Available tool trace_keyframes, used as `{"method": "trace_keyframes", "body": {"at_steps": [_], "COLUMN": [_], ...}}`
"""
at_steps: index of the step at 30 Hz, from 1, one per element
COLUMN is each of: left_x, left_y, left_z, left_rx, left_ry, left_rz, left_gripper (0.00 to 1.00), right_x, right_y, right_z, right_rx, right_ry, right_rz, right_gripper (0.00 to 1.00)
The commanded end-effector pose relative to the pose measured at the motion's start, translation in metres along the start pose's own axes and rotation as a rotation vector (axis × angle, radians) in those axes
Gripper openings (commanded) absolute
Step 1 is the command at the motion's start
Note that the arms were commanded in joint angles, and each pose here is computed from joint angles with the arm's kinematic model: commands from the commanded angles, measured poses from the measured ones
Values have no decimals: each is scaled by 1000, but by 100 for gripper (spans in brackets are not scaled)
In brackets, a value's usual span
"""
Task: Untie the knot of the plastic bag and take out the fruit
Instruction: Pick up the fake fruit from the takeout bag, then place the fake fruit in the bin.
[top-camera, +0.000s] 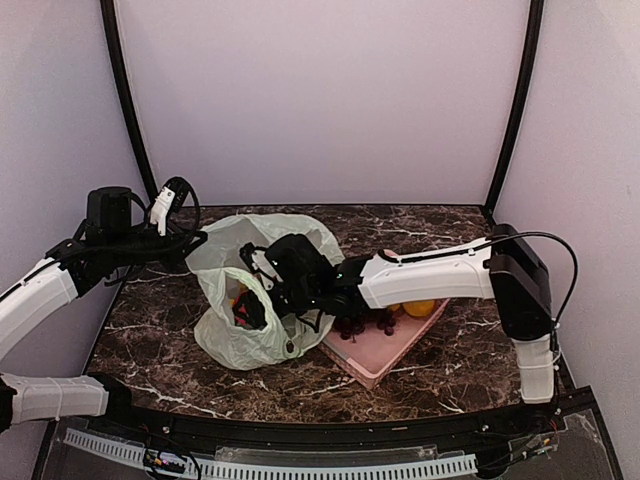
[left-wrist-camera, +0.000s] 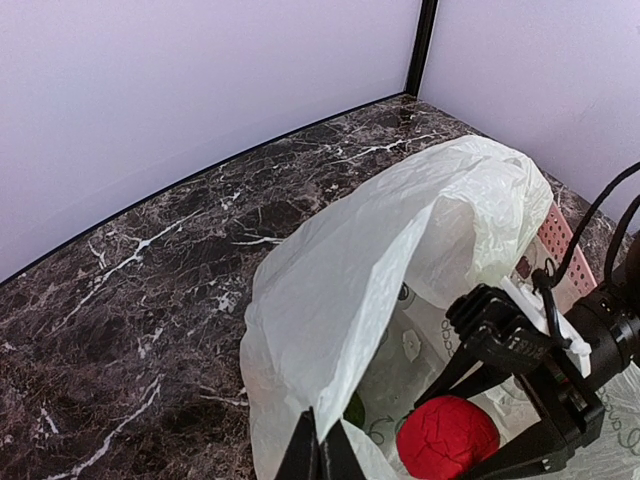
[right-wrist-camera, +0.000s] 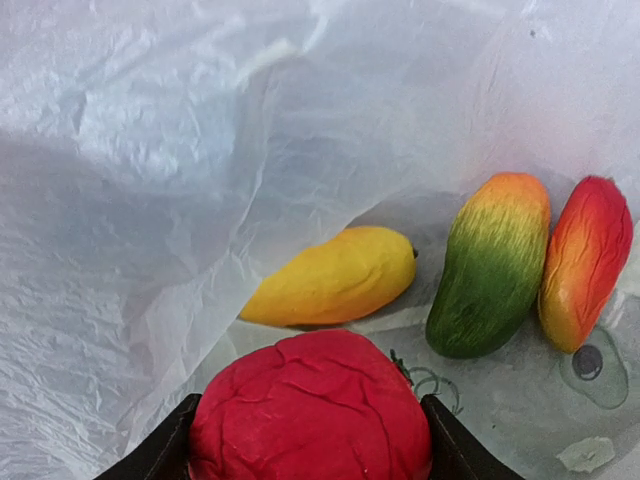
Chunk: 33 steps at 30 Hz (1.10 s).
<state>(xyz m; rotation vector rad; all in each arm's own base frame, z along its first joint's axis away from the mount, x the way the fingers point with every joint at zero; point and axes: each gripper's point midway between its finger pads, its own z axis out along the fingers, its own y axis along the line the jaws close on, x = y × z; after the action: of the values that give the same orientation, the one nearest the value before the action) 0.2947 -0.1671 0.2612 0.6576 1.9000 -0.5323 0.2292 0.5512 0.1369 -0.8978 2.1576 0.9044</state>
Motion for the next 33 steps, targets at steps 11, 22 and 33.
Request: {"method": "trace_keyframes", "body": {"at_steps": [11, 22, 33], "left_x": [5, 5, 6], "left_y": [0, 2, 4], "left_z": [1, 2, 1], "left_rx": [-4, -11, -26], "left_ry": [4, 6, 9], "left_rz": [15, 15, 15], "left_gripper": [1, 1, 1], "right_x": [-96, -118, -124], "right_y": [34, 51, 36], "right_z": [-63, -111, -169], "right_rx": [-108, -153, -21], "right_ry": [-363, -481, -557], "right_rz": [-129, -168, -167], "right_gripper": [37, 37, 37]}}
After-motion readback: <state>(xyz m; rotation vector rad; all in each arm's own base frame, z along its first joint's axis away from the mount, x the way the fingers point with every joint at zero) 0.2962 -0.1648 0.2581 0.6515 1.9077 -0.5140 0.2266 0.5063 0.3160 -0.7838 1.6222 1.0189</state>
